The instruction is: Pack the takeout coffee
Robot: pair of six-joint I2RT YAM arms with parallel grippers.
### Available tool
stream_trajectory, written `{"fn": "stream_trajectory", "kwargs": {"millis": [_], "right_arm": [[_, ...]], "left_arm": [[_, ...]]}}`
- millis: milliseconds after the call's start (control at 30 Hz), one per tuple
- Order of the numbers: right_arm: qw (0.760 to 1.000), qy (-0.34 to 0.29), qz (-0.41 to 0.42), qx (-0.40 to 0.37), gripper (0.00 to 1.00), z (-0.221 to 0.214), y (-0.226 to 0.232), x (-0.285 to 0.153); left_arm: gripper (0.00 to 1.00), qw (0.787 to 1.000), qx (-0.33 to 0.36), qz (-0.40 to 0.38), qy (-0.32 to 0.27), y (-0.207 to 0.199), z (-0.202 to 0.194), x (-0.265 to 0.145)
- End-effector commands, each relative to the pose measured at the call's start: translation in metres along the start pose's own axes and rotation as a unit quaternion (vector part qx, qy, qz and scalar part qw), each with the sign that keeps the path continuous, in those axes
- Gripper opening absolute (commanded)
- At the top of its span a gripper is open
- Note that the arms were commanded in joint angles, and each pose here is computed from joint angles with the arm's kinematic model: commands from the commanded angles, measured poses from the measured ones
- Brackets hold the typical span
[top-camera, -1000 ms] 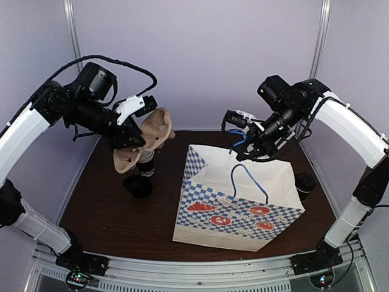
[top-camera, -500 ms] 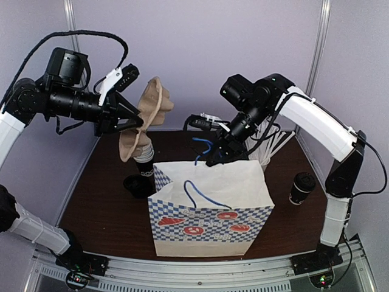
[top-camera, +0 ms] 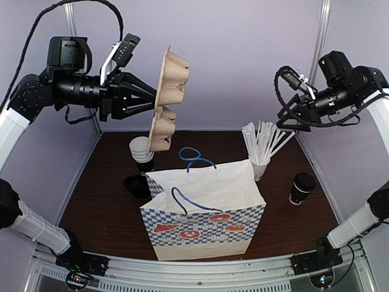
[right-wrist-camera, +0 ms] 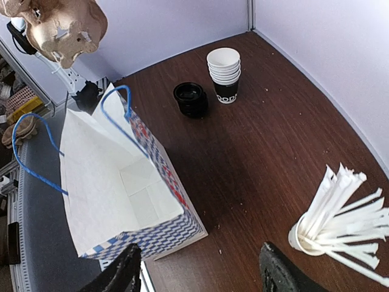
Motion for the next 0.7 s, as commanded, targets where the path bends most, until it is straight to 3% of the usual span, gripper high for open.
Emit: {"fn": "stream_trajectory", "kwargs": {"millis": [0, 400, 667], "right_arm": [[0.999, -0.015, -0.015, 0.028, 0.66, -0.022, -0.007, -0.003], [0.995, -0.016, -0.037, 0.095, 0.66, -0.073, -0.036, 0.015], [0.994, -0.025, -0.062, 0.087, 0.65, -0.087, -0.033, 0.013]], "left_arm": [[0.21, 0.993, -0.012, -0.107, -0.055, -0.033, 0.022, 0.02], [0.22, 0.984, -0.052, -0.166, 0.032, -0.072, -0.036, 0.08], [0.22, 0.988, -0.07, -0.11, 0.083, -0.055, -0.061, 0.104]]}}
Point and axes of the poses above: each gripper's point midway between its finger pads, its own x axis out along the fingers, its own y axis along the line the jaws close on, z = x × y, the point moved 3 cm from there along -x, back along the fingers, and after that the axes turned 5 degrees about x, right-handed, at the moved point
